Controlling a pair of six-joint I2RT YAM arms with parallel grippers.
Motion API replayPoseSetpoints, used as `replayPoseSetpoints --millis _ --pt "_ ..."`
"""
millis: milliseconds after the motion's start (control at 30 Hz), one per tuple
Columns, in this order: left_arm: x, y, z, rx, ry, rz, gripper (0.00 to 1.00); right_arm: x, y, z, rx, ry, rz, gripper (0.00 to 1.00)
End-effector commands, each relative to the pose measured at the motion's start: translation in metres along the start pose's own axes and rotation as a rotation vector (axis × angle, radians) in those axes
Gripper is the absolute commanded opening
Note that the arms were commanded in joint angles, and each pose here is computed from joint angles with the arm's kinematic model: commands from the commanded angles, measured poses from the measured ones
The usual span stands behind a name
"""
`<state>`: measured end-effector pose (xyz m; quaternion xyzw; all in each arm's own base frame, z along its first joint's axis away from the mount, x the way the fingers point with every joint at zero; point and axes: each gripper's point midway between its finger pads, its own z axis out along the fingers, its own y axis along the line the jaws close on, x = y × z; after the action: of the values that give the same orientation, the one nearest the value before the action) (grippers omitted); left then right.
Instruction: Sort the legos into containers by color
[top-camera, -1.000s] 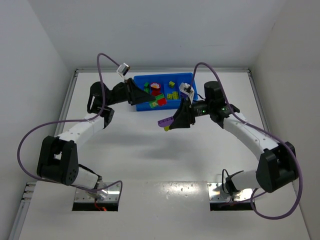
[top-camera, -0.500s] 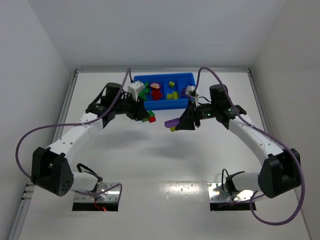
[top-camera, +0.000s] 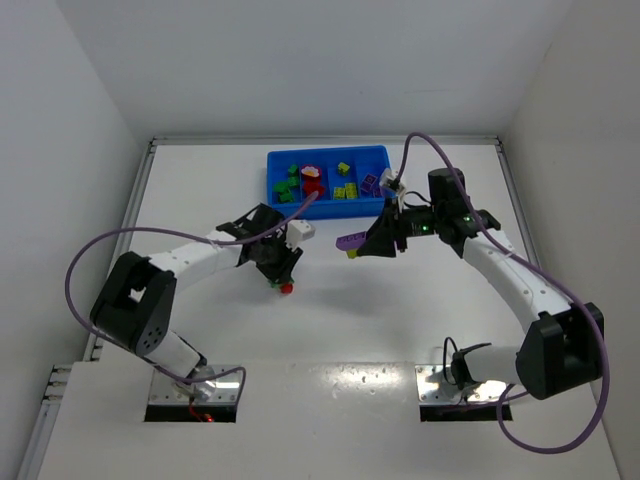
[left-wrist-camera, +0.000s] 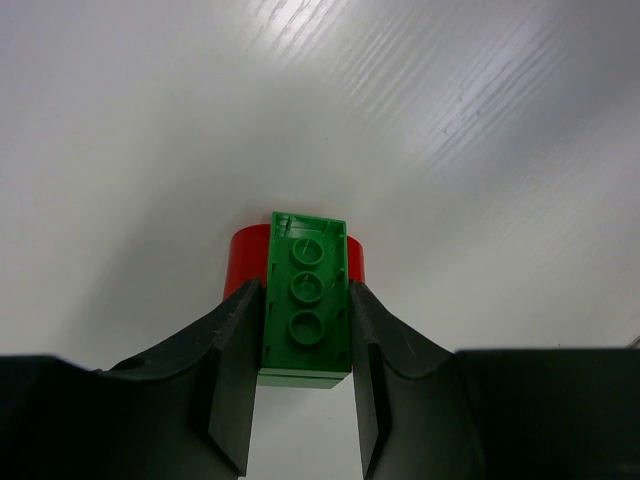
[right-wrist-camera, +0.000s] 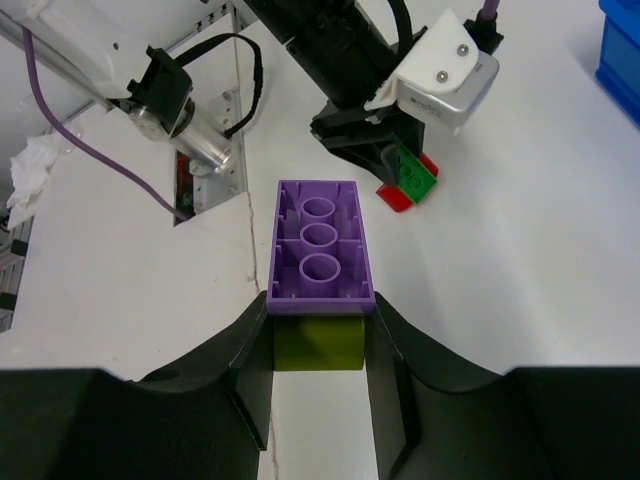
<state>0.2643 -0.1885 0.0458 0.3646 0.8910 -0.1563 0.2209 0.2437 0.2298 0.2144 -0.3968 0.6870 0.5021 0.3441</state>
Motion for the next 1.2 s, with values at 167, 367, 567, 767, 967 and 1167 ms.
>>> replayPoseSetpoints --millis 167,367,567,767,967,1167 --pt "-0.013 -0.008 0.016 0.029 0.008 0.053 0.46 -0.021 0.008 -0.006 -0.01 -0.04 -0.098 0.02" --pt "-0.037 -0.019 -0.012 0.146 -0.123 0.032 0.78 -0.015 0.01 -0.006 -0.011 -0.033 -0.09 0.02" --pt "-0.099 -0.024 -0.082 0.245 -0.364 0.075 0.79 -0.007 0.009 -0.005 -0.013 -0.025 -0.081 0.02" --pt "-0.124 -0.044 -0.14 0.438 -0.457 0.172 0.78 0.001 0.015 -0.002 -0.057 -0.021 -0.077 0.02" --pt "-0.121 -0.082 -0.159 0.648 -0.398 0.316 0.78 0.01 0.018 0.003 -0.102 0.018 -0.105 0.02" --pt "-0.114 -0.114 -0.16 0.762 -0.324 0.377 0.78 0.018 0.021 0.01 -0.145 0.059 -0.083 0.02"
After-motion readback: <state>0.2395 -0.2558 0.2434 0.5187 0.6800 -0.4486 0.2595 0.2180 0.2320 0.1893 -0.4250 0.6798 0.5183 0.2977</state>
